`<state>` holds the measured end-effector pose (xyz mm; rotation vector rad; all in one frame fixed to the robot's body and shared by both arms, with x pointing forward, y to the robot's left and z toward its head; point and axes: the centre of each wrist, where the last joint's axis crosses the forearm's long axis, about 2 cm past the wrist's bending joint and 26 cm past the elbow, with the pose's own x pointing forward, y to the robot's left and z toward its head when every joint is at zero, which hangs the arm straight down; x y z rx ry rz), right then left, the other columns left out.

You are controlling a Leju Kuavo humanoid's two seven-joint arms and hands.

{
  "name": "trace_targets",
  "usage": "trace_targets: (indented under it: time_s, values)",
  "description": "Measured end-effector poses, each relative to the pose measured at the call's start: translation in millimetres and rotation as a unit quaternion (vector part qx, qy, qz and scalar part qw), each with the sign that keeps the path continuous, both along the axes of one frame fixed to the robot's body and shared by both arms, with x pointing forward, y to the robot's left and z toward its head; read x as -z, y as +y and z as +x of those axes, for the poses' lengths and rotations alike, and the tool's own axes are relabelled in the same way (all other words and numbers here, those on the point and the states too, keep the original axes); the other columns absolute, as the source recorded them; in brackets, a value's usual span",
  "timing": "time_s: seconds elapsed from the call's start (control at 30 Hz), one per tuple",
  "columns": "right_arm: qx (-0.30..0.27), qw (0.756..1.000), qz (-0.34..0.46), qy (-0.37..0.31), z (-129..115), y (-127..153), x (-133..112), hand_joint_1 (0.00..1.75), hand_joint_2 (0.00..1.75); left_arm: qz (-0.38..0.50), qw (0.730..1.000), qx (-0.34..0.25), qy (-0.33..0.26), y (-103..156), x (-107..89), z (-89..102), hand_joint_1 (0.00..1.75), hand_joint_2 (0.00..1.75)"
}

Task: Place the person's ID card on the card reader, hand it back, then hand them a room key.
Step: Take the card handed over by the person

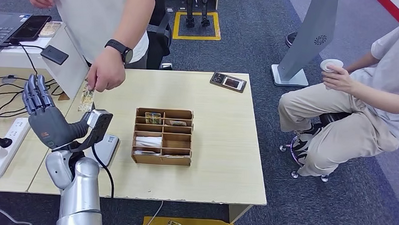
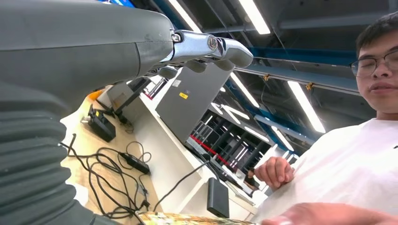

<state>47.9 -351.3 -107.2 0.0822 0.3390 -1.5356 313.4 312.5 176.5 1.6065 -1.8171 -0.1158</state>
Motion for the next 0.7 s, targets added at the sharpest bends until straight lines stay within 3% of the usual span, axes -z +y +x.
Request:
trace_targets:
  time_s: [0.37,0.5,0.7]
  values:
    - [0.001,1.000,-0.003,0.000,0.2,0.8,0.1,0.00,0.00,-0.009,0.998,0.037,-0.046,0.9,4.1,-0.2,0.03,1.75]
    - [0.001,1.000,-0.005,-0.001,0.7,1.5,0.1,0.00,0.00,-0.014,0.997,0.045,-0.062,1.6,4.8,-0.6,1.74,1.75]
    - [0.001,1.000,-0.005,0.000,0.7,1.7,0.1,0.00,0.00,-0.025,0.996,0.048,-0.073,1.8,5.2,-0.6,1.75,1.75]
